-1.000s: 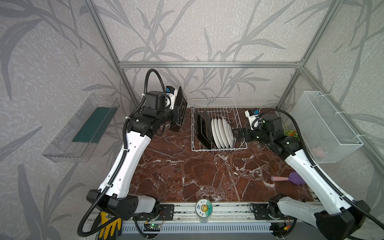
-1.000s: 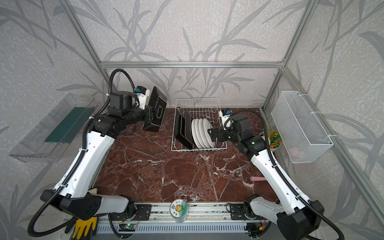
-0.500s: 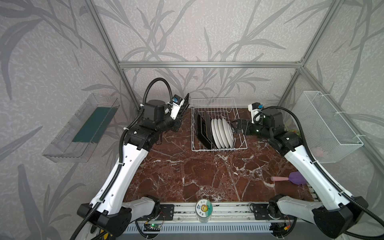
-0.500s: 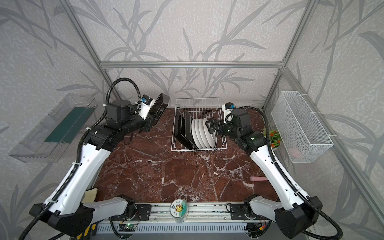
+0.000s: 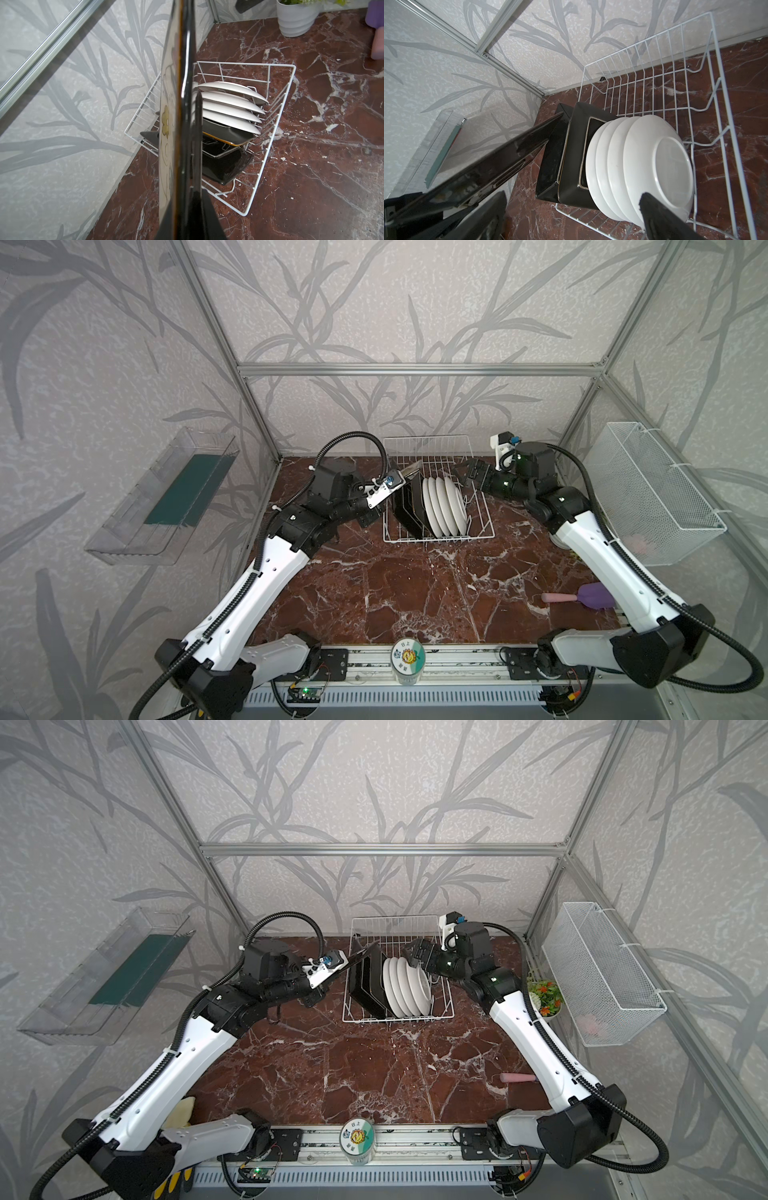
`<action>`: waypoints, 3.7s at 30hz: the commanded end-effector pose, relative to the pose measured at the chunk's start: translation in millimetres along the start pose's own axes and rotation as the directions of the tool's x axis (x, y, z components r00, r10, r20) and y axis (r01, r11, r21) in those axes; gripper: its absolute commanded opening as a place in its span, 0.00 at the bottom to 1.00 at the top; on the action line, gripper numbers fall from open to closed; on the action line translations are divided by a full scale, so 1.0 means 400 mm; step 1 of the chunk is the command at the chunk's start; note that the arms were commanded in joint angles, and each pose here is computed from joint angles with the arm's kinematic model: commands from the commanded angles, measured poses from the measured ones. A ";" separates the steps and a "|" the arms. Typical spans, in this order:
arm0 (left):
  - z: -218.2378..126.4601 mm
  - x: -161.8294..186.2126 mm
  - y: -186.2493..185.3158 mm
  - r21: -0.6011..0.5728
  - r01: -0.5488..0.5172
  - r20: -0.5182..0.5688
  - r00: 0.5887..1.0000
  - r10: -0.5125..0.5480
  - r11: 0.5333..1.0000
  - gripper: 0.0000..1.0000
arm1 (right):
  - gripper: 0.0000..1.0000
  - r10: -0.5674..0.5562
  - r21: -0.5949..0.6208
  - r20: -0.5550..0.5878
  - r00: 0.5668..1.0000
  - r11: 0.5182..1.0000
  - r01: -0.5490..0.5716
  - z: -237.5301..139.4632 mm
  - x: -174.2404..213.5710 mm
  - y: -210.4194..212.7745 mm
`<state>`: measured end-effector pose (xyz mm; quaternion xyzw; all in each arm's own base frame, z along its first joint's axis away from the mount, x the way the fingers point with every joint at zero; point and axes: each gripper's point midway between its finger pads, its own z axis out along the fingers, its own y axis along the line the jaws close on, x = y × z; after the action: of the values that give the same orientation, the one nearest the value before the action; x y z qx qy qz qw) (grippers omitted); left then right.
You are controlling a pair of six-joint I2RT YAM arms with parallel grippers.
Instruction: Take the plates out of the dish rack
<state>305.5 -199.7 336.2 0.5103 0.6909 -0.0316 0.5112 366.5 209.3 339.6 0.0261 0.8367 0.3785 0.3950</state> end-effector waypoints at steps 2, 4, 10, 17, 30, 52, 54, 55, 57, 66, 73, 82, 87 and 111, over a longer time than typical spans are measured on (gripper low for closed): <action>-0.121 -0.193 0.117 -0.306 -0.223 0.219 0.930 0.296 0.926 0.00 | 0.98 0.035 -0.047 0.016 0.999 0.998 -0.034 0.004 -0.033 0.041; -0.116 -0.198 0.120 -0.342 -0.264 0.201 0.917 0.345 0.902 0.00 | 0.97 0.047 -0.057 0.008 0.999 0.997 -0.046 0.014 -0.035 0.045; -0.112 -0.217 0.132 -0.465 -0.349 0.165 0.869 0.467 0.814 0.00 | 0.97 0.070 -0.067 -0.002 0.998 0.995 -0.070 0.036 -0.034 0.043; -0.095 -0.217 0.134 -0.546 -0.462 0.074 0.804 0.590 0.699 0.00 | 0.94 0.114 -0.098 -0.006 0.993 0.989 -0.114 0.053 -0.052 0.062; -0.059 -0.218 0.115 -0.544 -0.490 0.079 0.778 0.623 0.681 0.00 | 0.75 0.182 -0.085 -0.095 0.979 0.978 -0.190 0.162 -0.021 0.078; -0.008 -0.191 0.101 -0.529 -0.516 0.058 0.770 0.636 0.673 0.00 | 0.42 0.198 -0.055 -0.212 0.957 0.975 -0.214 0.227 0.044 0.109; -0.007 -0.192 0.101 -0.533 -0.513 0.060 0.771 0.634 0.674 0.00 | 0.42 0.209 -0.048 -0.217 0.954 0.973 -0.224 0.229 0.049 0.104; -0.009 -0.194 0.100 -0.533 -0.510 0.066 0.771 0.634 0.675 0.00 | 0.42 0.215 -0.049 -0.219 0.952 0.972 -0.231 0.231 0.051 0.104; -0.011 -0.195 0.097 -0.532 -0.498 0.080 0.776 0.626 0.685 0.00 | 0.40 0.220 -0.060 -0.226 0.949 0.969 -0.239 0.231 0.053 0.109; -0.004 -0.181 0.095 -0.533 -0.489 0.072 0.787 0.613 0.691 0.00 | 0.24 0.227 -0.082 -0.279 0.933 0.962 -0.259 0.254 0.076 0.114; 0.002 -0.174 0.099 -0.546 -0.484 0.062 0.791 0.609 0.684 0.03 | 0.04 0.231 -0.101 -0.272 0.934 0.959 -0.266 0.248 0.068 0.123; 0.020 -0.159 0.112 -0.590 -0.459 0.046 0.802 0.595 0.664 0.22 | 0.00 0.268 -0.144 -0.235 0.934 0.941 -0.306 0.235 0.041 0.131; 0.031 -0.150 0.108 -0.563 -0.459 0.043 0.814 0.579 0.687 0.31 | 0.00 0.292 -0.181 -0.208 0.933 0.926 -0.330 0.216 -0.003 0.142; -0.029 -0.078 0.088 -0.518 -0.300 0.078 0.916 0.393 0.801 0.99 | 0.00 0.391 -0.316 -0.017 0.920 0.871 -0.376 0.186 -0.152 0.115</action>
<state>333.2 -210.7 348.4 0.5299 0.5152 0.2117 0.6395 447.3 275.9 289.4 0.1868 0.8063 0.5104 0.2335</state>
